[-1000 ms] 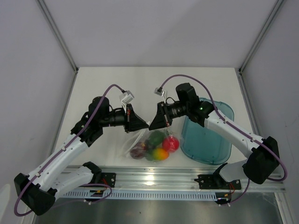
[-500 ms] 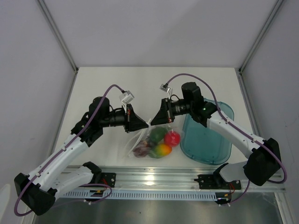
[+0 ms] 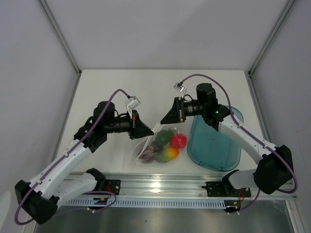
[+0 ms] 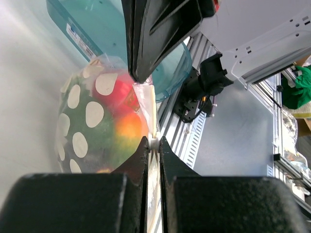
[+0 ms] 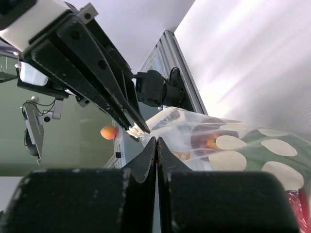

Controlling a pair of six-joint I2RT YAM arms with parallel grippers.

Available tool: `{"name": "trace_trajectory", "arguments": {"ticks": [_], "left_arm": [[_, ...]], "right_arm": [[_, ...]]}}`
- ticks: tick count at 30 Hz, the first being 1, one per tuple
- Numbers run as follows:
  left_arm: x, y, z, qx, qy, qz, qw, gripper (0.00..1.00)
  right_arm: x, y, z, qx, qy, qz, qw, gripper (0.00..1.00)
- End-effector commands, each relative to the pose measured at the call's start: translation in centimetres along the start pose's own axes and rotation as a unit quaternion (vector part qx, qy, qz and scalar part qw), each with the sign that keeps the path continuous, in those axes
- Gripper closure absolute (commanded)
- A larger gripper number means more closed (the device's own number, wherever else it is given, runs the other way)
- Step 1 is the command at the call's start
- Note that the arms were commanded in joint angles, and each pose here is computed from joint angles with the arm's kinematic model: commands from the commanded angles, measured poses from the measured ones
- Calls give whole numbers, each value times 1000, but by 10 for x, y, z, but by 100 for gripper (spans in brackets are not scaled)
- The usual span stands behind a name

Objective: Place the food in the zip-top bag and seal the zipper
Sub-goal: Zip the zipper food storage bag at the center of the board.

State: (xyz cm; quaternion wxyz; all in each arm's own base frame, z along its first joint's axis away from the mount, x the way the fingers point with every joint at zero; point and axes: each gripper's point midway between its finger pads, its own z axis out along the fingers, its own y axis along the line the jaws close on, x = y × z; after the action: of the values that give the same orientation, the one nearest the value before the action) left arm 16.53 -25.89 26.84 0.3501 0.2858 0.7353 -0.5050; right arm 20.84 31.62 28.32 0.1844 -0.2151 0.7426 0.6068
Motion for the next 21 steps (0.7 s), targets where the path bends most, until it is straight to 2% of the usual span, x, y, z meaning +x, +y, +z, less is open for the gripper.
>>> {"name": "trace_trajectory", "arguments": {"ticks": [1, 2, 3, 4, 5, 7, 14, 21], "left_arm": [[0, -15, -6, 22, 10, 9, 1000, 99], [-1, -16, -6, 25, 11, 9, 1000, 99], [-3, -18, -6, 28, 12, 9, 999, 99], [-2, -19, -6, 31, 15, 8, 999, 99], [-4, -20, -6, 32, 15, 8, 999, 99], [-4, -20, -6, 34, 15, 8, 999, 99], [-3, -19, -4, 38, 17, 5, 999, 99], [-3, -21, -4, 45, 19, 3, 999, 99]], "right_arm": [[-1, 19, -6, -34, 10, -39, 999, 100], [1, 21, -7, -35, 18, -44, 998, 100], [-2, 25, -9, -37, 21, -83, 996, 96], [5, 25, -10, -28, 35, -80, 996, 89], [4, 24, -10, -21, 34, -95, 995, 78], [4, 28, -13, -28, 35, -127, 991, 67], [5, 37, -11, -58, 42, -166, 984, 54], [1, 37, -2, -63, 52, -190, 978, 57]]}}
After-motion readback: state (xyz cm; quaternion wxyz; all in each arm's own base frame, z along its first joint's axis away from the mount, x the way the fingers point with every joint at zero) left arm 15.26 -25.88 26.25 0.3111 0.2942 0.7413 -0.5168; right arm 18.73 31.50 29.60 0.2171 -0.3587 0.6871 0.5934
